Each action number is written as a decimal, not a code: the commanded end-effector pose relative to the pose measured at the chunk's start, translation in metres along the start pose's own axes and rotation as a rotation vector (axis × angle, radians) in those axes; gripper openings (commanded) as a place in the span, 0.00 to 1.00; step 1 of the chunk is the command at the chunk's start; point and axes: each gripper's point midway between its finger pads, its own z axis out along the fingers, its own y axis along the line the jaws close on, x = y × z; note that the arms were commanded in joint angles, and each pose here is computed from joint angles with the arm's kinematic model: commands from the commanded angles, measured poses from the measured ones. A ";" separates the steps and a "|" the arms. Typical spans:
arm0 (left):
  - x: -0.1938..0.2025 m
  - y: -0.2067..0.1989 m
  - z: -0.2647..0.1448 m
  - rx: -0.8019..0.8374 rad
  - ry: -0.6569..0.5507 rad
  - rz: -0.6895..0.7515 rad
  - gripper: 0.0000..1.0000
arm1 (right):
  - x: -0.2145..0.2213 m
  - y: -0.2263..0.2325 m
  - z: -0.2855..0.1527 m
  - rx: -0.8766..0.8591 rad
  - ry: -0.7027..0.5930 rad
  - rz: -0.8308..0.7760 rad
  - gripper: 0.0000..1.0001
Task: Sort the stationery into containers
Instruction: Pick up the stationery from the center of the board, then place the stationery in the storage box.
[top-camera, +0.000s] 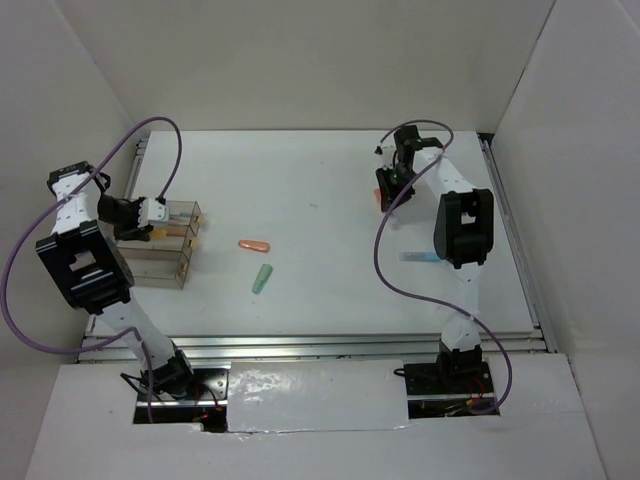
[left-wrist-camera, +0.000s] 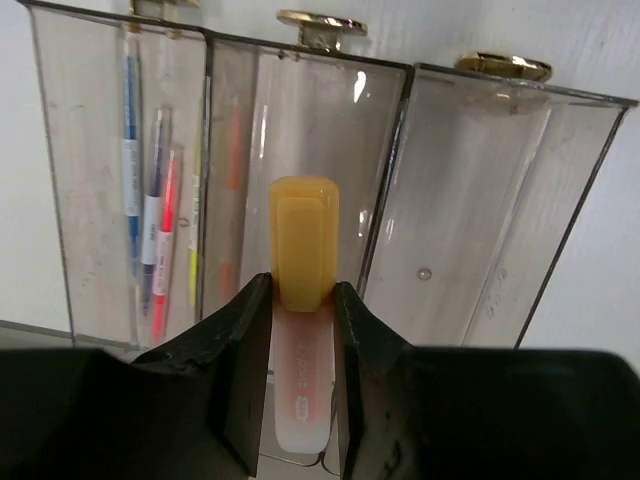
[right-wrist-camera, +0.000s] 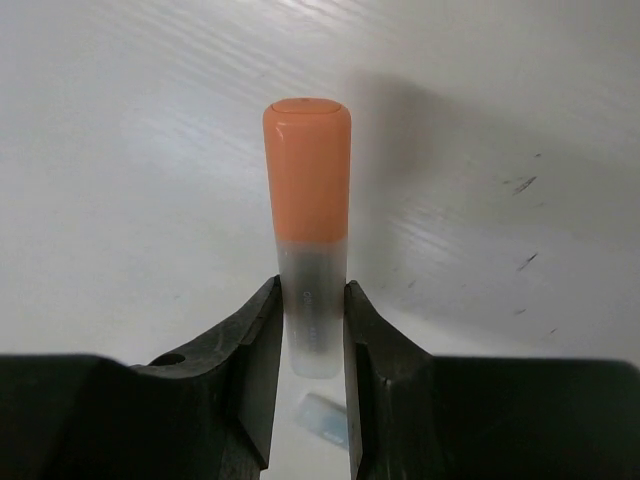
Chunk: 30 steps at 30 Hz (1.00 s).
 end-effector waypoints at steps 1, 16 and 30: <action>0.007 -0.001 0.007 0.037 -0.001 0.089 0.00 | -0.034 0.036 -0.057 -0.105 -0.180 0.005 0.00; -0.005 0.029 0.005 -0.051 -0.034 0.083 0.54 | -0.028 0.104 -0.114 -0.417 -0.298 0.021 0.00; -0.238 0.083 -0.099 -0.180 -0.883 -0.435 0.84 | -0.046 0.148 -0.179 -0.559 -0.598 -0.031 0.00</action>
